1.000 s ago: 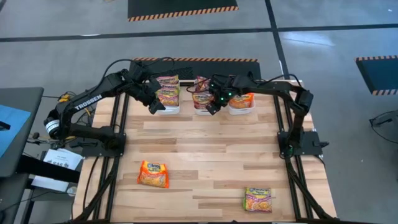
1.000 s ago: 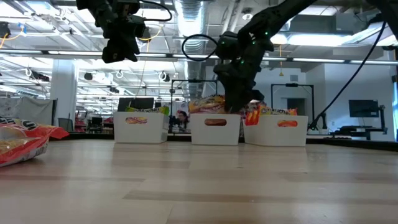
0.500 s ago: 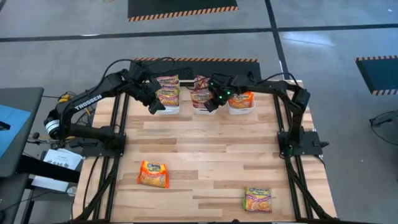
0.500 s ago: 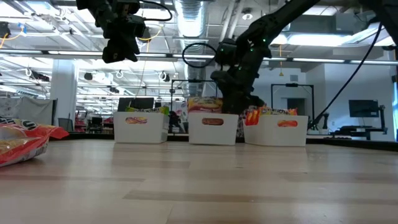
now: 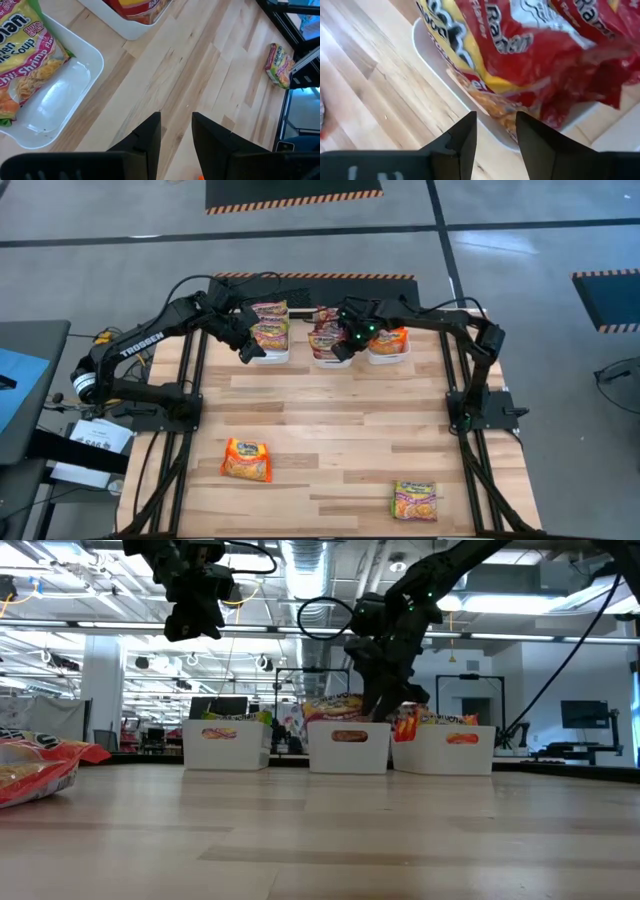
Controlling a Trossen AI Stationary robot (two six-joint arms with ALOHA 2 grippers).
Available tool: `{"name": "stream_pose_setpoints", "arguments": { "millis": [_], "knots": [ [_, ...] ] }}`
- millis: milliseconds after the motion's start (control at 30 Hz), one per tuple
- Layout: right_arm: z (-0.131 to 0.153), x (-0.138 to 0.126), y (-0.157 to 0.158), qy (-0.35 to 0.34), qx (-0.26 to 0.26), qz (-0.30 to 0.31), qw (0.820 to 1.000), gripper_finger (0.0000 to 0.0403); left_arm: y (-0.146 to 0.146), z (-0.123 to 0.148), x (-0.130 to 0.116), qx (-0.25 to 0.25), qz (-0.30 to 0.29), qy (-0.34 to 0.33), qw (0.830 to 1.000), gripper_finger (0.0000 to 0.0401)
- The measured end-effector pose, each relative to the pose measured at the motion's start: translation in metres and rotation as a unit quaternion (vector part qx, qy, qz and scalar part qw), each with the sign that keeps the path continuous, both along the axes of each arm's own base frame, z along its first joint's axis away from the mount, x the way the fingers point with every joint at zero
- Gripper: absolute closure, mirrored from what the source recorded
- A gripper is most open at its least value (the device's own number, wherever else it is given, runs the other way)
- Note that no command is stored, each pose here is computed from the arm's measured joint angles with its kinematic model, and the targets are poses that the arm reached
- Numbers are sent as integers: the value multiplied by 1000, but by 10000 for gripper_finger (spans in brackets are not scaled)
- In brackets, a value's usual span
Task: Sort Maruchan noodles
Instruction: Put the red noodle pack into the center white bin, then put the orange noodle pack into the right white bin
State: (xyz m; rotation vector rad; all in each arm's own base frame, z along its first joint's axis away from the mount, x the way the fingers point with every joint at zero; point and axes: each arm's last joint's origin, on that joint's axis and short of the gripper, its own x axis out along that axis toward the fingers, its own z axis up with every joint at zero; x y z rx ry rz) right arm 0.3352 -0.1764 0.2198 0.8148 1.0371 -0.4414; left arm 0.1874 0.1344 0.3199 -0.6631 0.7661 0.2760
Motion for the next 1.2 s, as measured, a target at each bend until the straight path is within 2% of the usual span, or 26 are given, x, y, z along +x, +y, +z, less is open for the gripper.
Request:
{"name": "stream_pose_setpoints", "arguments": {
  "millis": [167, 333, 433, 500, 633, 767, 967, 1200],
  "knots": [
    [3, 0, 3, -2, 2, 4, 1000, 240, 0, 0, 0, -2, 2, 0, 1000, 306],
    [3, -2, 8, -14, 65, 20, 998, 240, 1, 0, -1, 0, 34, 13, 999, 306],
    [3, 0, 12, -24, 87, 35, 995, 240, 3, -2, -2, 4, 68, 31, 997, 306],
    [7, -2, 13, -33, 94, 45, 994, 240, 1, -3, -3, -10, 75, 40, 996, 306],
    [23, -3, 20, -64, 81, 69, 992, 240, -3, -6, -6, -55, 61, 50, 995, 306],
    [47, -7, 25, -114, 43, 91, 988, 240, -13, -10, -11, -100, 31, 81, 991, 306],
    [81, -10, 32, -195, -8, 104, 975, 240, -30, -13, -12, -123, -30, 117, 985, 306],
    [88, -7, 47, -206, 2, 112, 972, 240, -50, -13, -6, -153, -106, 116, 976, 306]
  ]
}}
